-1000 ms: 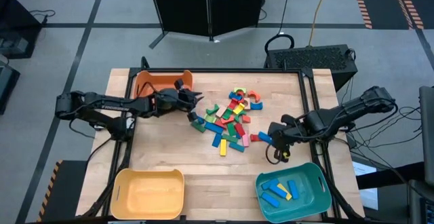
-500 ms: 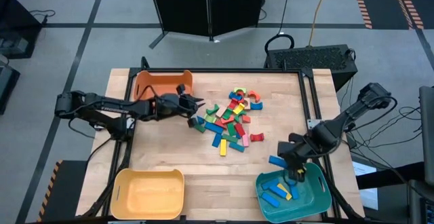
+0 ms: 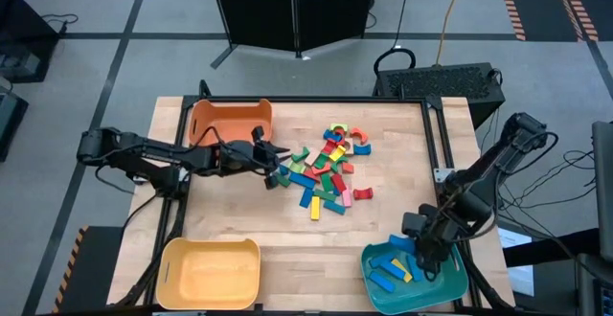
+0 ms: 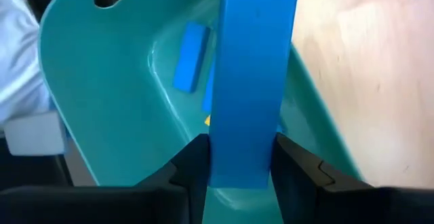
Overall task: Sort blocks by size
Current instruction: Put the blue rectangular block into the blue bin
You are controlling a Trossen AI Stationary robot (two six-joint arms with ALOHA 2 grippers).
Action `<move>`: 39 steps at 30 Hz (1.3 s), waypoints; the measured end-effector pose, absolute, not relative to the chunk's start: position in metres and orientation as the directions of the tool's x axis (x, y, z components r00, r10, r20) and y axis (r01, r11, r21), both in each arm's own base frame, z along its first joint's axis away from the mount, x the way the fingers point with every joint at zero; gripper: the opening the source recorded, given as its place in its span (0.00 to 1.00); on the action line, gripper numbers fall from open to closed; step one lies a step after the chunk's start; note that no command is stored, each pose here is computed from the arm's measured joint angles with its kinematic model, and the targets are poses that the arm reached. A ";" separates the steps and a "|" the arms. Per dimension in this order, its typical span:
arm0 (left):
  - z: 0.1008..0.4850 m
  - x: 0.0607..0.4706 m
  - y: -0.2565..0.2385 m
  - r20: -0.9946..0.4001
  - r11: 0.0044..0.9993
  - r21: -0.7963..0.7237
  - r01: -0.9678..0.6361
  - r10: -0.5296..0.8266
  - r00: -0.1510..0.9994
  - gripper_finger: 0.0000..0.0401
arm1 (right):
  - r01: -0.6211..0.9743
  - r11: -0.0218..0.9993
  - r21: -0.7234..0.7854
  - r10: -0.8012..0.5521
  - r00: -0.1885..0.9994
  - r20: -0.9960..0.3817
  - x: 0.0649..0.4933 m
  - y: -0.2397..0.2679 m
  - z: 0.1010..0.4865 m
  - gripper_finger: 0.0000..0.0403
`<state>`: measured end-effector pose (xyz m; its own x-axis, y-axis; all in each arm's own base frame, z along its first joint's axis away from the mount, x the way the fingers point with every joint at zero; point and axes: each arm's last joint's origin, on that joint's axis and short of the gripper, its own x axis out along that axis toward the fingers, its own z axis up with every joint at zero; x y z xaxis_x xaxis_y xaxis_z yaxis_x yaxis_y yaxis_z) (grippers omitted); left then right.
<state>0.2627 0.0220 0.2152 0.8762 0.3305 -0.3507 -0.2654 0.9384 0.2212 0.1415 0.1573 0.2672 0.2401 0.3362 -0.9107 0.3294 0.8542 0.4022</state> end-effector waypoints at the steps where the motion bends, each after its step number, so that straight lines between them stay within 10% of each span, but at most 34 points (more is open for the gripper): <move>1: 0.215 0.263 0.022 -0.351 0.939 0.220 -0.266 0.330 0.876 0.20 | 0.340 0.851 0.400 0.335 0.234 -0.913 0.140 0.160 0.266 0.30; 27: 0.212 0.263 0.016 -0.394 0.985 0.142 -0.098 0.147 0.907 0.21 | 0.503 0.841 0.199 0.215 0.027 -0.976 0.150 0.189 0.221 0.41; 39: 0.190 0.275 0.015 -0.495 0.991 0.134 -0.006 0.073 0.866 0.50 | 0.445 0.835 0.324 0.294 0.136 -0.946 0.139 0.173 0.251 0.51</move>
